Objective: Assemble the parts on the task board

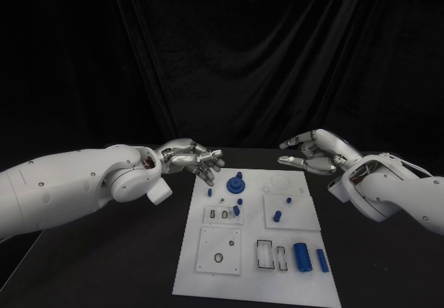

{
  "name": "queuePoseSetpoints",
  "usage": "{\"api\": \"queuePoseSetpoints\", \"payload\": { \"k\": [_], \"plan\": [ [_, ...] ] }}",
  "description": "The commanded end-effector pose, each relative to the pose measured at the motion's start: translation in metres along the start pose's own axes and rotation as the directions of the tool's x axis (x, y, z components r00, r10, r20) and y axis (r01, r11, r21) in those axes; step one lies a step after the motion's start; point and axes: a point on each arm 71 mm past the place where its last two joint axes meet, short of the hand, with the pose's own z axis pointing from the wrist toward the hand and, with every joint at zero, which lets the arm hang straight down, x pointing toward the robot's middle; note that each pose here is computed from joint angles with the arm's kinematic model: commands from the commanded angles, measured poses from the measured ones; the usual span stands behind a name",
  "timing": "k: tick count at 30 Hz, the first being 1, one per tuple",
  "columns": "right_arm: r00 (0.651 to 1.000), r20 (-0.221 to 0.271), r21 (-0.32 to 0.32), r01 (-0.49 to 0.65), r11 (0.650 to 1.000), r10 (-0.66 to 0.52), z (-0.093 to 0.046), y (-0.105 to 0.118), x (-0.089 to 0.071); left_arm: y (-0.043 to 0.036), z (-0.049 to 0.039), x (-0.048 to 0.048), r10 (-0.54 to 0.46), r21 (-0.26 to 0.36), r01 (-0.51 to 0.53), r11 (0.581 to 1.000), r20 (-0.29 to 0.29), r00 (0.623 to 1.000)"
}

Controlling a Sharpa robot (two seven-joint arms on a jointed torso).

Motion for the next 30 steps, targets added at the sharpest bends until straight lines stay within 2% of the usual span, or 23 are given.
{"api": "queuePoseSetpoints", "payload": {
  "k": [1, 4, 8, 12, 16, 25, 30],
  "plan": [
    [0.999, 0.049, -0.008, -0.005, 1.0, 0.006, 0.005, -0.003, -0.002, 0.0178, 0.0039, 0.0058, 0.349, -0.252, -0.391, 0.885, -0.197, 0.916],
    [0.999, 0.04, 0.011, -0.003, 1.0, 0.002, 0.006, -0.008, 0.001, 0.0191, 0.011, 0.0105, 0.444, -0.281, -0.514, 0.81, -0.279, 0.852],
    [1.0, 0.022, 0.04, -0.009, 0.999, 0.008, 0.002, -0.014, 0.005, 0.0151, 0.0219, 0.0194, 0.501, -0.28, -0.587, 0.76, -0.324, 0.803],
    [1.0, 0.001, 0.064, -0.017, 0.998, 0.017, -0.002, -0.019, 0.009, 0.0107, 0.031, 0.0276, 0.529, -0.283, -0.621, 0.731, -0.34, 0.777],
    [0.998, -0.043, 0.104, -0.029, 0.994, 0.034, -0.006, -0.025, 0.018, 0.0077, 0.0418, 0.0328, 0.548, -0.313, -0.646, 0.696, -0.351, 0.76],
    [0.995, -0.082, 0.149, -0.039, 0.988, 0.051, -0.01, -0.029, 0.024, 0.0086, 0.0538, 0.0368, 0.553, -0.388, -0.676, 0.627, -0.39, 0.737],
    [0.994, -0.094, 0.172, -0.037, 0.984, 0.054, -0.015, -0.03, 0.023, 0.0094, 0.0605, 0.0438, 0.496, -0.436, -0.643, 0.63, -0.412, 0.764]
  ]
}}
